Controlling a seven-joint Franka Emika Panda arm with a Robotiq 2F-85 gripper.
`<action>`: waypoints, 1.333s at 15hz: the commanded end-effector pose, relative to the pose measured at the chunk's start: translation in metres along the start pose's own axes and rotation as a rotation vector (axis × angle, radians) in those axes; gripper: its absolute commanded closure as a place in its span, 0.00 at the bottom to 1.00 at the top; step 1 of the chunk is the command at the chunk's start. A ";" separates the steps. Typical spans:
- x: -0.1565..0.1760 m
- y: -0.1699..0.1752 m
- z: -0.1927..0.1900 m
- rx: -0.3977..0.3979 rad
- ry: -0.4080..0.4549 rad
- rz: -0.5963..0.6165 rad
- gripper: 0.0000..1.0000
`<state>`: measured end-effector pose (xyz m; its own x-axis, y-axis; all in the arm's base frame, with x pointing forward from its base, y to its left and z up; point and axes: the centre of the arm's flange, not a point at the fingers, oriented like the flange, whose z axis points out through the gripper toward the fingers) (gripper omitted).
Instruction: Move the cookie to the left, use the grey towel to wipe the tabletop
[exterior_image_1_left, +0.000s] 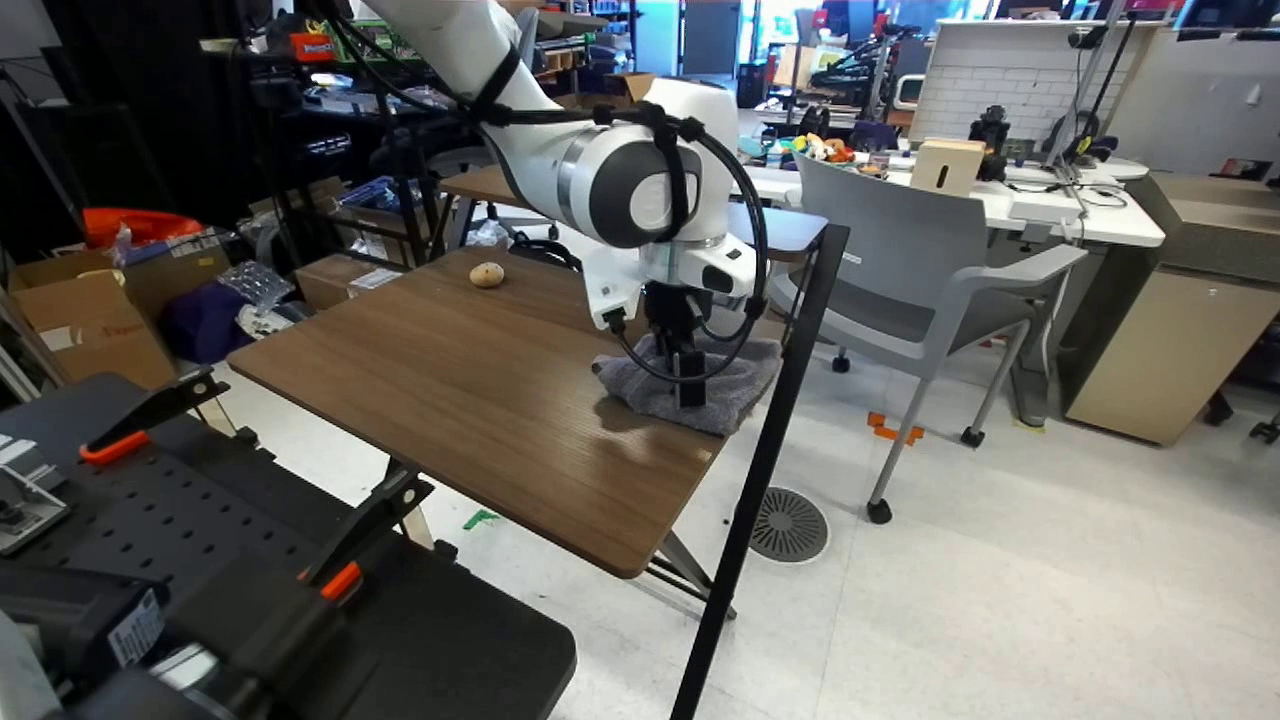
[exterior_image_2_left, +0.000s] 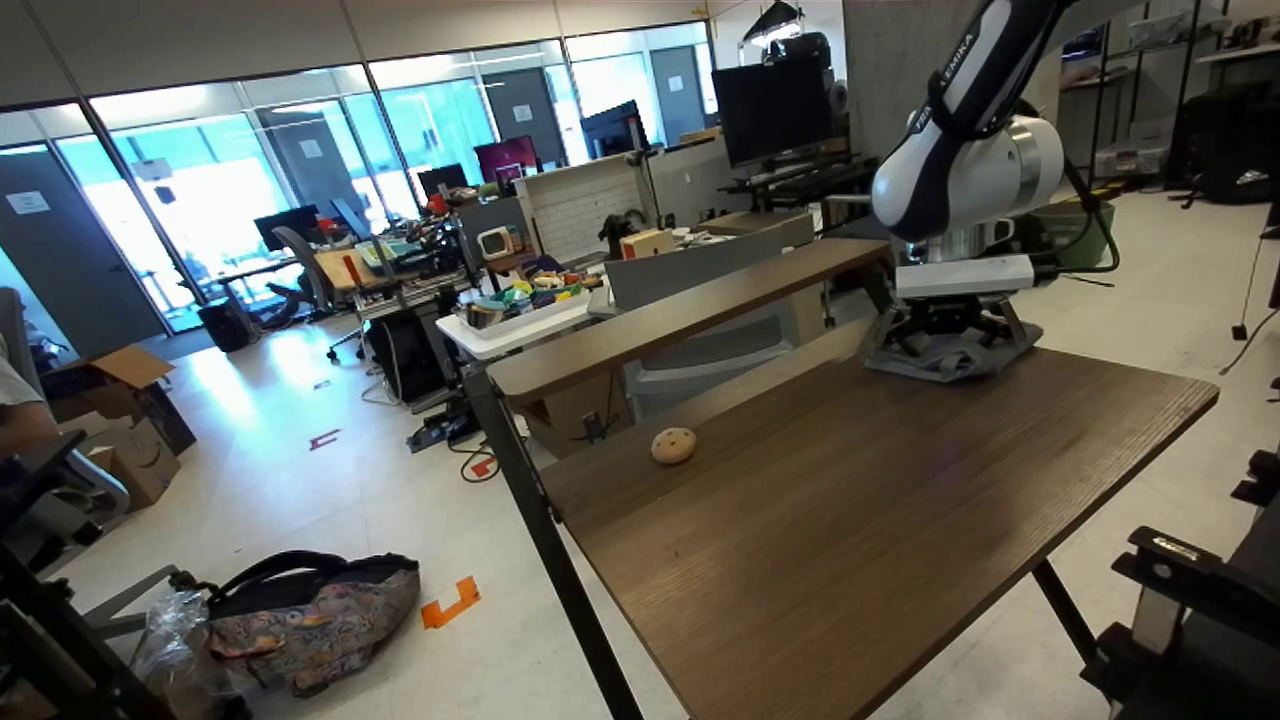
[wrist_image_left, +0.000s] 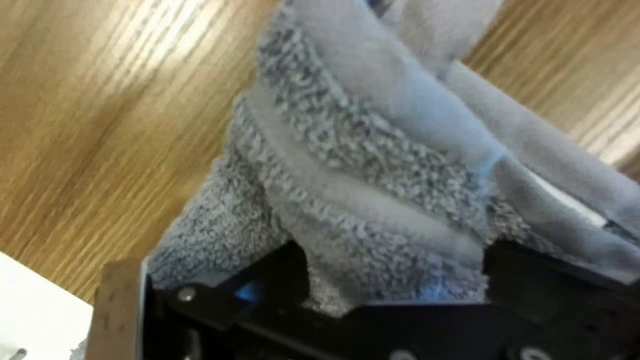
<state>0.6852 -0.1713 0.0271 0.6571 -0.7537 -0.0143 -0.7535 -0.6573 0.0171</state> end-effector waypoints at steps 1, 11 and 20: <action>-0.068 0.044 0.005 -0.064 -0.026 -0.181 0.00; -0.151 0.108 0.003 -0.130 -0.011 -0.713 0.00; -0.261 -0.003 0.005 0.155 0.128 -0.902 0.00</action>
<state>0.4983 -0.0012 0.0277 0.9926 0.0810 0.0901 0.0839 -0.9961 -0.0286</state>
